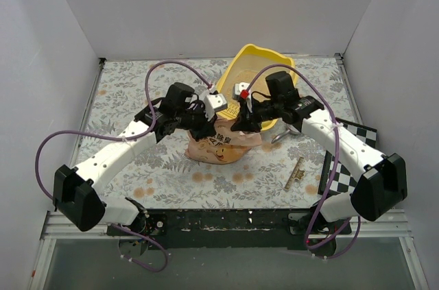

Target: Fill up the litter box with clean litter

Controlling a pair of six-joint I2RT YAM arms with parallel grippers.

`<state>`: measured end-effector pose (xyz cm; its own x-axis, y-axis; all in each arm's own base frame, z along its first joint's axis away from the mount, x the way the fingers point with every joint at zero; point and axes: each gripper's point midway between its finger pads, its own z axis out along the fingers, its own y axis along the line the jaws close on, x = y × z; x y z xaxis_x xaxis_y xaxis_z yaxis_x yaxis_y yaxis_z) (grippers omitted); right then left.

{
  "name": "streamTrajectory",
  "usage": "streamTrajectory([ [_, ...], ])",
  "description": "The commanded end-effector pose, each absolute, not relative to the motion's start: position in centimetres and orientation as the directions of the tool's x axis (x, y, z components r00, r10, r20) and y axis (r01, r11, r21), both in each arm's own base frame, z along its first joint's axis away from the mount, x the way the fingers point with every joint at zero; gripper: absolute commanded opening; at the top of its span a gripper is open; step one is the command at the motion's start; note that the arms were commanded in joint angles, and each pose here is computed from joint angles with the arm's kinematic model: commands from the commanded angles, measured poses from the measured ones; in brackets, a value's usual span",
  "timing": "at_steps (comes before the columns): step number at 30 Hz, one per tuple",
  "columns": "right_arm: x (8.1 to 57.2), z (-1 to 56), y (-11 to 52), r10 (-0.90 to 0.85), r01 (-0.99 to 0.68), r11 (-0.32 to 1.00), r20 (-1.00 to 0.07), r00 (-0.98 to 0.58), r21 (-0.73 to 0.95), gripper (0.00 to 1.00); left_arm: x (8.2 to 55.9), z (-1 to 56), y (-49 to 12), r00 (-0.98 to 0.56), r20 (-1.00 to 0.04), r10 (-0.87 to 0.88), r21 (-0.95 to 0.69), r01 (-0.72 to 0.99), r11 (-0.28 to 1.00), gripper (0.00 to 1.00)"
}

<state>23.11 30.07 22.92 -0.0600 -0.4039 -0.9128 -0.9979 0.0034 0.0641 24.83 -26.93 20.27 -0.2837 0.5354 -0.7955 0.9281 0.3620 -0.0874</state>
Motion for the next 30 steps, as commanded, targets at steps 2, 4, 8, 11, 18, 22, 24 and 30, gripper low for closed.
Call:
streamTrajectory([
  [2, 23.9, 26.0, 30.0, -0.369, -0.998, 0.054, -0.93, 0.008, -0.03, 0.3, 25.5, 23.9, -26.7, -0.074, -0.888, 0.454, 0.115, 0.92, 0.375, 0.0],
  [4, 24.9, 26.6, 29.0, -0.378, -0.985, 0.145, -0.925, 0.033, -0.095, 0.41, 25.1, 25.7, -26.5, 0.016, -0.911, 0.411, 0.183, 0.911, 0.37, 0.0],
  [8, 25.0, 27.4, 27.1, -0.388, -0.956, 0.225, -0.917, 0.089, -0.188, 0.65, 23.9, 28.6, -25.8, 0.155, -0.93, 0.332, 0.28, 0.885, 0.371, 0.0],
  [11, 24.3, 26.8, 26.2, -0.423, -0.953, 0.204, -0.898, 0.119, -0.223, 0.66, 22.9, 28.6, -25.4, 0.183, -0.929, 0.323, 0.297, 0.887, 0.353, 0.0],
  [18, 24.6, 26.8, 26.0, -0.472, -0.958, 0.159, -0.871, 0.138, -0.238, 0.46, 21.2, 27.6, -24.2, 0.216, -0.937, 0.276, 0.313, 0.872, 0.378, 0.0],
  [22, 24.8, 26.1, 26.9, -0.481, -0.975, 0.117, -0.87, 0.112, -0.191, 0.02, 20.7, 27.2, -23.6, 0.243, -0.938, 0.247, 0.327, 0.854, 0.403, 0.0],
  [24, 24.9, 26.1, 27.5, -0.478, -0.982, 0.096, -0.873, 0.098, -0.162, 0.01, 20.4, 26.7, -23.6, 0.237, -0.941, 0.243, 0.319, 0.862, 0.394, 0.0],
  [30, 24.2, 25.9, 29.0, -0.488, -0.997, 0.014, -0.871, 0.06, -0.077, 0.01, 20.3, 26.1, -23.4, 0.233, -0.942, 0.241, 0.316, 0.859, 0.404, 0.0],
])
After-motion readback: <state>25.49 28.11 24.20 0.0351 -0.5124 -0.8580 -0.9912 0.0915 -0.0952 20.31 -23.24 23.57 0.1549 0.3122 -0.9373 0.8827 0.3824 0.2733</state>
